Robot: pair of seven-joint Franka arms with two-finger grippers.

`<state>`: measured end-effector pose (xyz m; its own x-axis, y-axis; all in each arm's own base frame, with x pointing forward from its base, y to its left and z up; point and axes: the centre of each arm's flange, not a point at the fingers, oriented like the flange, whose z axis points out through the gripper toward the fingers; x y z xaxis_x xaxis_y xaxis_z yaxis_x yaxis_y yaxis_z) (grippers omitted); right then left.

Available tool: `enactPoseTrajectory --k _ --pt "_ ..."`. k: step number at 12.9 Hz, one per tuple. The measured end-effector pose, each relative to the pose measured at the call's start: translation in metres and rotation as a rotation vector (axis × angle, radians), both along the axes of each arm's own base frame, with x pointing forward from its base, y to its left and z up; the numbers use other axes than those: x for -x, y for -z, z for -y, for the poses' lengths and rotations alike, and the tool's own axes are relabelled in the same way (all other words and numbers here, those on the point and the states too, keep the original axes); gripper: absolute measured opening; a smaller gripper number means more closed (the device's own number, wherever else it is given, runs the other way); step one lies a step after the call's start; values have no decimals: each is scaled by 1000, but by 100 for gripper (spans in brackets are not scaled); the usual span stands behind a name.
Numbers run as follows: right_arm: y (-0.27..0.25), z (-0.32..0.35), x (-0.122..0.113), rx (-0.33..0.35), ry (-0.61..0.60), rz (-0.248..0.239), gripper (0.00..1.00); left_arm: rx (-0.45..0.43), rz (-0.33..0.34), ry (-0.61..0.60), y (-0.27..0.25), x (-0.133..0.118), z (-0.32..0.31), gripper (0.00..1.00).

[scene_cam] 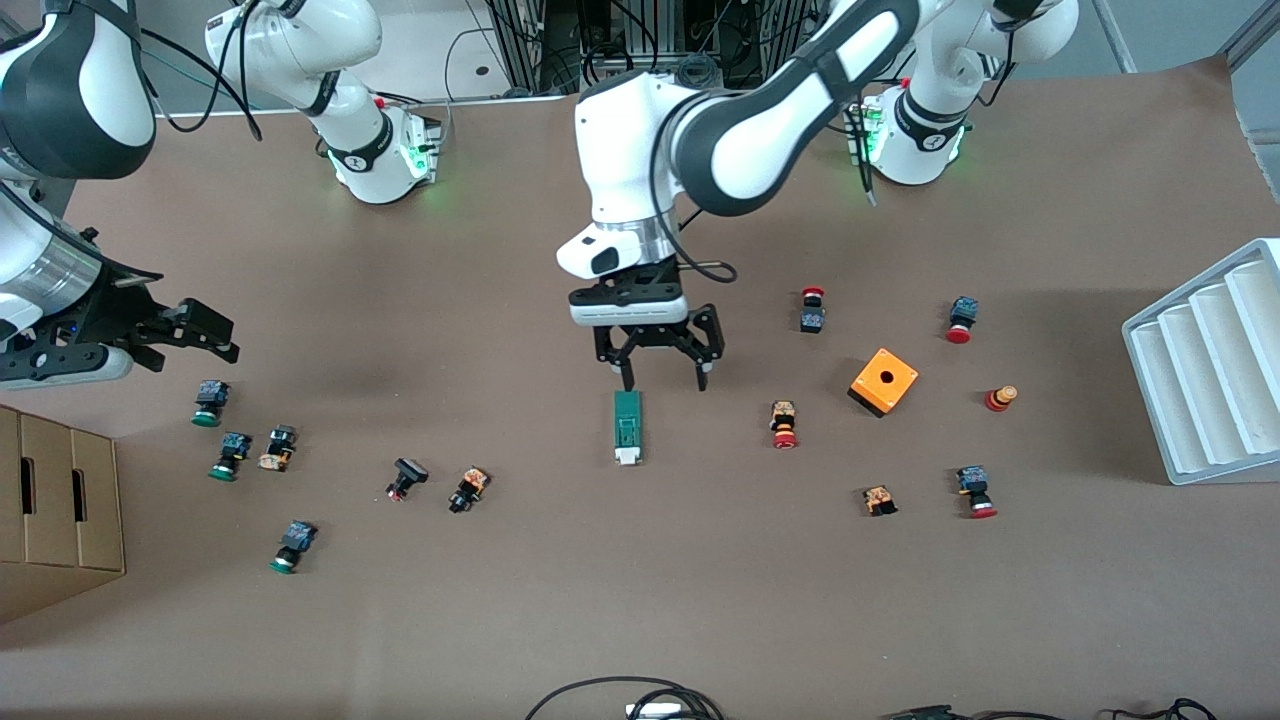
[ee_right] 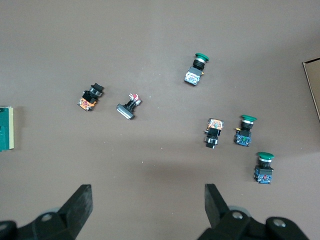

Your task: Close load switch with both arms

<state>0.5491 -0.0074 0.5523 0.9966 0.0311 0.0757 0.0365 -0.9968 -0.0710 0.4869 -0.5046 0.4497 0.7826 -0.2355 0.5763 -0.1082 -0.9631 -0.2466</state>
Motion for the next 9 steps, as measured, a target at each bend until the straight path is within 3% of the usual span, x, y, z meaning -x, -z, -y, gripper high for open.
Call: enactPoseTrajectory --k 7,9 --pt "-8 5 -4 2 9 14 100 11 -141 65 -64 -43 -74 100" --pt "-7 7 -4 2 12 14 100 49 -181 58 -78 -55 -99 100"
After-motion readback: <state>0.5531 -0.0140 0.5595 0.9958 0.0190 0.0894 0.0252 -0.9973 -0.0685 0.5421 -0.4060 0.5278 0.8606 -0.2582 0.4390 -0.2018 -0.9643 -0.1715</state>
